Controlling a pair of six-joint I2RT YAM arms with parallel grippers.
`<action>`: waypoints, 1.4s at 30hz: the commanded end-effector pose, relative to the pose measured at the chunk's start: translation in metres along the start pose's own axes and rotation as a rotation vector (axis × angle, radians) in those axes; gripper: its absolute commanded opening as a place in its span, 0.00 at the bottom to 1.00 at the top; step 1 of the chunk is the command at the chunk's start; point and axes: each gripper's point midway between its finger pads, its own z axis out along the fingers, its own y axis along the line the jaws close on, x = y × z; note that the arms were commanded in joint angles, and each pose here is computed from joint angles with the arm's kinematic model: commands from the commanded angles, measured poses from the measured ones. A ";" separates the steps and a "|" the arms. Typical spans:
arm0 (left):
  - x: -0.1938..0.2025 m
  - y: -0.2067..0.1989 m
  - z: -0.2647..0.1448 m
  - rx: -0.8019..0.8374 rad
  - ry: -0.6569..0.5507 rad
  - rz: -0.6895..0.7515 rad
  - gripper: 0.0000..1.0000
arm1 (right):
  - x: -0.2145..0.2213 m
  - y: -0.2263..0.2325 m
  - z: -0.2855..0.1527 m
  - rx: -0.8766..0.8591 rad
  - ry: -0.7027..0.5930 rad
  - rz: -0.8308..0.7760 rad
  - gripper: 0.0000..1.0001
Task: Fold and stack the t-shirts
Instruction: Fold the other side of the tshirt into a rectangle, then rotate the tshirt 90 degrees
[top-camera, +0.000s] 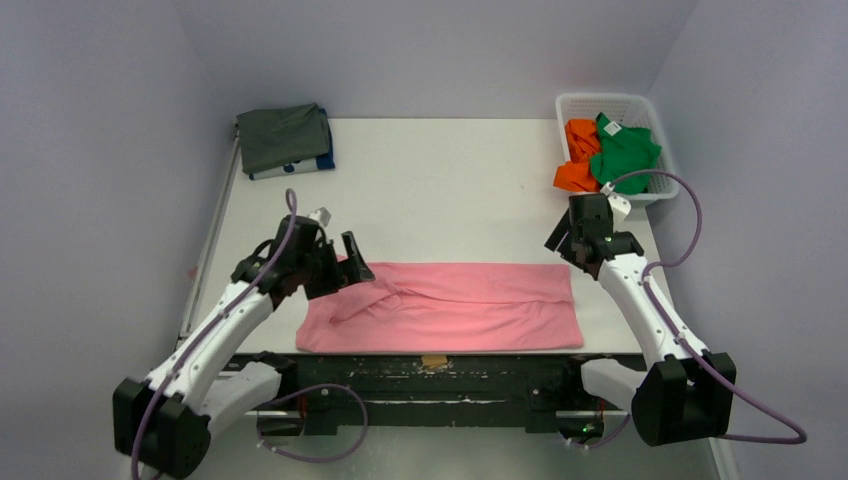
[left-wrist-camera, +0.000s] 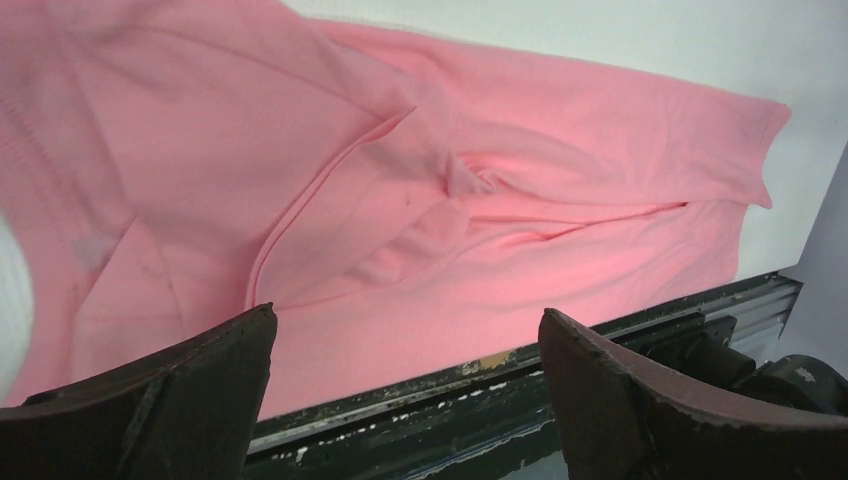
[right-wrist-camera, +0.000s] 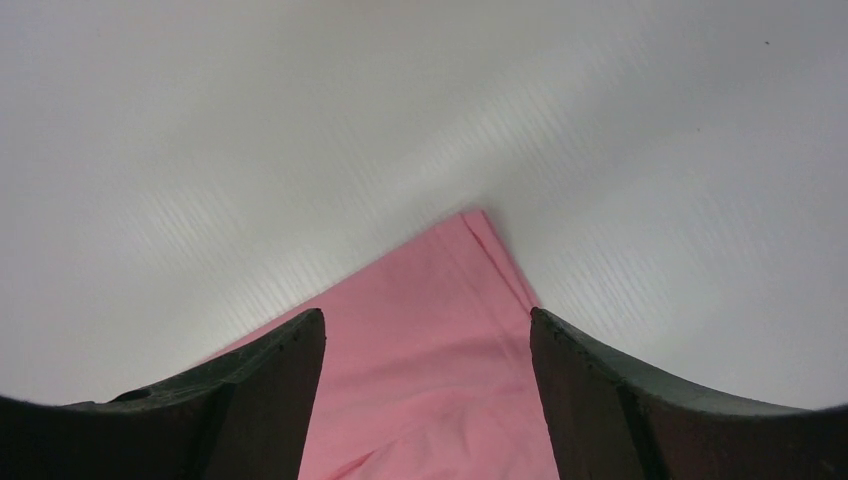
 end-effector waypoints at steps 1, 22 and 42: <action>-0.034 -0.038 0.037 0.121 0.010 0.091 1.00 | -0.014 0.028 -0.001 -0.133 -0.027 -0.033 0.74; 0.057 -0.057 0.058 0.199 0.322 0.240 1.00 | -0.005 0.008 0.006 -0.063 -0.025 -0.143 0.78; 0.031 -0.063 0.010 0.181 0.090 0.170 1.00 | 0.012 0.063 -0.013 -0.403 -0.008 -0.280 0.81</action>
